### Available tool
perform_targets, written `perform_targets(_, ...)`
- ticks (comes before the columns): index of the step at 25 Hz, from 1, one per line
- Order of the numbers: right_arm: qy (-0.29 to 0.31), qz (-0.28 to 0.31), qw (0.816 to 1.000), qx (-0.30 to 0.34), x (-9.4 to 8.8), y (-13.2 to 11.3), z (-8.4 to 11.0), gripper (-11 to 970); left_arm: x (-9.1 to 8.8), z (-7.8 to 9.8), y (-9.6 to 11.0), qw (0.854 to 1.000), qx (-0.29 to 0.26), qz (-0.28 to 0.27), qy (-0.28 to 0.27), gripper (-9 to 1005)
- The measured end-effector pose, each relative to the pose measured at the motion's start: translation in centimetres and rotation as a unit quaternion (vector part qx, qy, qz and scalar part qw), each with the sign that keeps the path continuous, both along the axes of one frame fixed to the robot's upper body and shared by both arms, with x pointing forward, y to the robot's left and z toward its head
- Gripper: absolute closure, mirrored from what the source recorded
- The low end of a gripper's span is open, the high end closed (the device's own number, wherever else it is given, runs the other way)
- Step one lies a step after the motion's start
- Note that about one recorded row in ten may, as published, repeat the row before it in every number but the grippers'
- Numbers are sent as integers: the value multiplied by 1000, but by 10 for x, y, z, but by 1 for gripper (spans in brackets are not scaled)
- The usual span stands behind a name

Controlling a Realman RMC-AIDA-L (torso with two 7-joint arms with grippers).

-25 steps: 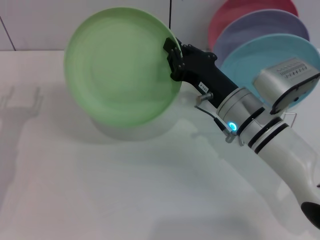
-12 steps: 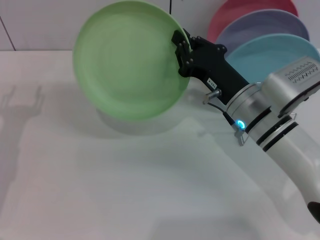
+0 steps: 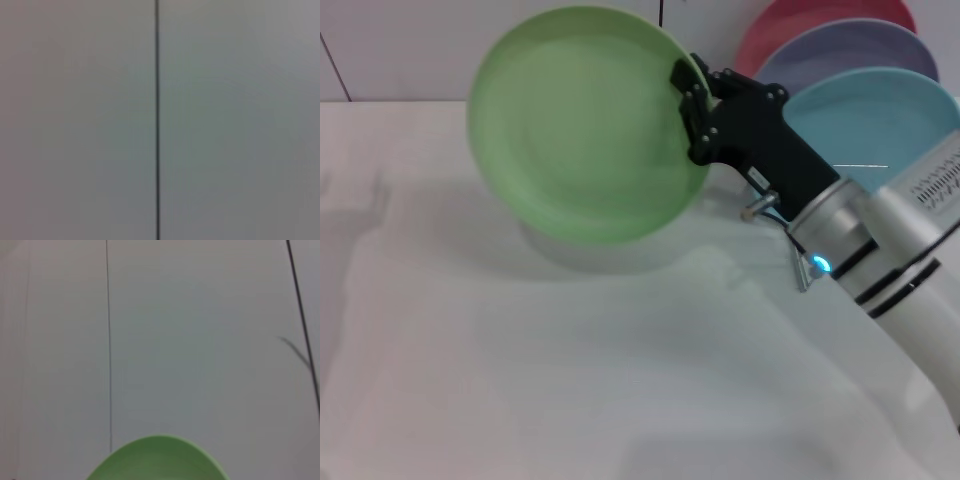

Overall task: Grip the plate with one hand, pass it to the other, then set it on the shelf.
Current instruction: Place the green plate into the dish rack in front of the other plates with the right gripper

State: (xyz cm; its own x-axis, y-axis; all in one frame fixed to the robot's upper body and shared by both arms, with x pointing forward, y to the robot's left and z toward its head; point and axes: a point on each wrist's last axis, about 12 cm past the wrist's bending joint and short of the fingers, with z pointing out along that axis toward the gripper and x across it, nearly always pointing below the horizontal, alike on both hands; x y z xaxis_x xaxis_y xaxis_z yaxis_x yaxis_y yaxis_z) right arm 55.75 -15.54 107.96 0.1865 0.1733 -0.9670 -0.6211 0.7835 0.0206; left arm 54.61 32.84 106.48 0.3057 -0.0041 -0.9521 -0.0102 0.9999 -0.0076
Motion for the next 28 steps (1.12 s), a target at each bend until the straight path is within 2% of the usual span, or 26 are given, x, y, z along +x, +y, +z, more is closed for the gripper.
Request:
perform_targets(12, -44, -51, 996, -55, -14, -25, -11, 897, 1, -3, 3, 1000, -26, 10, 11, 328)
perform_targets(28, -115, -70, 987, -83, -31, -47, -12, 898, 4, -2, -4, 999, -33, 2, 10, 328)
